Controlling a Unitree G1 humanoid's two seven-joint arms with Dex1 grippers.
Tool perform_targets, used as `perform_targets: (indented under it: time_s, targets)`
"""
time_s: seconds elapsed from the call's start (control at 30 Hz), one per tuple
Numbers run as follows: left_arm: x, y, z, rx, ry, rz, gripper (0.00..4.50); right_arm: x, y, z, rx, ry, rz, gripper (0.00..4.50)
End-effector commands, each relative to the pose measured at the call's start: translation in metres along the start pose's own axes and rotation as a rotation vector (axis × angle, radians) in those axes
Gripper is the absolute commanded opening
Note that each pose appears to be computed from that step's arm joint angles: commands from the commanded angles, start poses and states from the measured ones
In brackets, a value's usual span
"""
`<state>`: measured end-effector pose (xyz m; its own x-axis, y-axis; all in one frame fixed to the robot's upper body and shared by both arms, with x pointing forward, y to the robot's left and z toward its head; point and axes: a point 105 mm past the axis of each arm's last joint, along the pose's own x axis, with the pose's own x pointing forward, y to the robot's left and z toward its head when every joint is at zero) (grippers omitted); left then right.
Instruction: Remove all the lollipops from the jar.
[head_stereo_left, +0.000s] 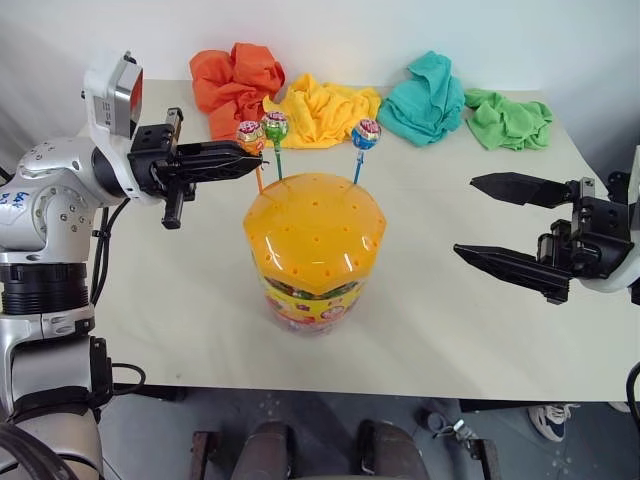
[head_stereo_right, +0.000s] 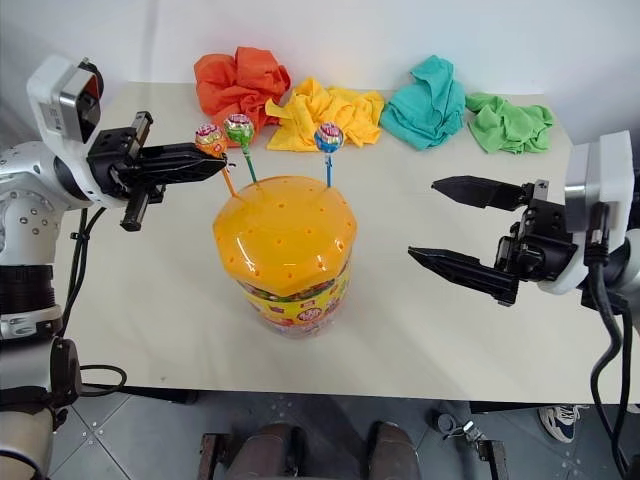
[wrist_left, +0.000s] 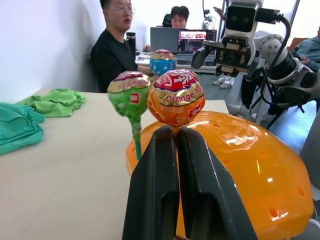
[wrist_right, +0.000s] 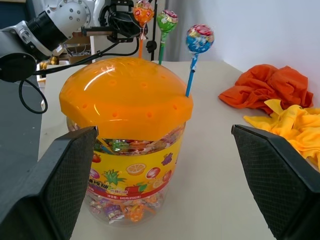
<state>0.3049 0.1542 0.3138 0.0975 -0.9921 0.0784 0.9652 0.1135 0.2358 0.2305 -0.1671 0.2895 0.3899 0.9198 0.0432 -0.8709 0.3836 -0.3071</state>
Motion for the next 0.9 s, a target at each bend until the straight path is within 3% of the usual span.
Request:
perform_targets:
  time_s: [0.03,0.27,0.5,0.6,0.73,0.9]
  targets:
    - [-0.002,-0.004,0.027,0.088,-0.017,0.012,0.04,-0.006,0.001,0.012,-0.046,-0.015,0.000,4.50]
    - [-0.021,0.012,0.045,0.105,0.025,0.220,0.04,-0.011,-0.002,0.008,-0.022,-0.002,0.014,4.50]
    - [-0.051,0.020,0.042,0.105,0.067,0.424,0.04,-0.014,-0.005,0.007,-0.014,0.004,0.040,4.50]
    - [-0.073,0.025,0.022,0.061,0.128,0.560,0.04,-0.014,-0.002,0.006,-0.017,0.003,0.088,4.50]
    - [-0.108,0.018,-0.047,-0.104,0.344,0.729,0.04,-0.005,0.011,0.009,0.002,-0.019,0.215,4.50]
    - [-0.128,0.003,-0.097,-0.227,0.464,0.820,0.04,-0.001,0.018,0.001,0.043,-0.018,0.266,4.50]
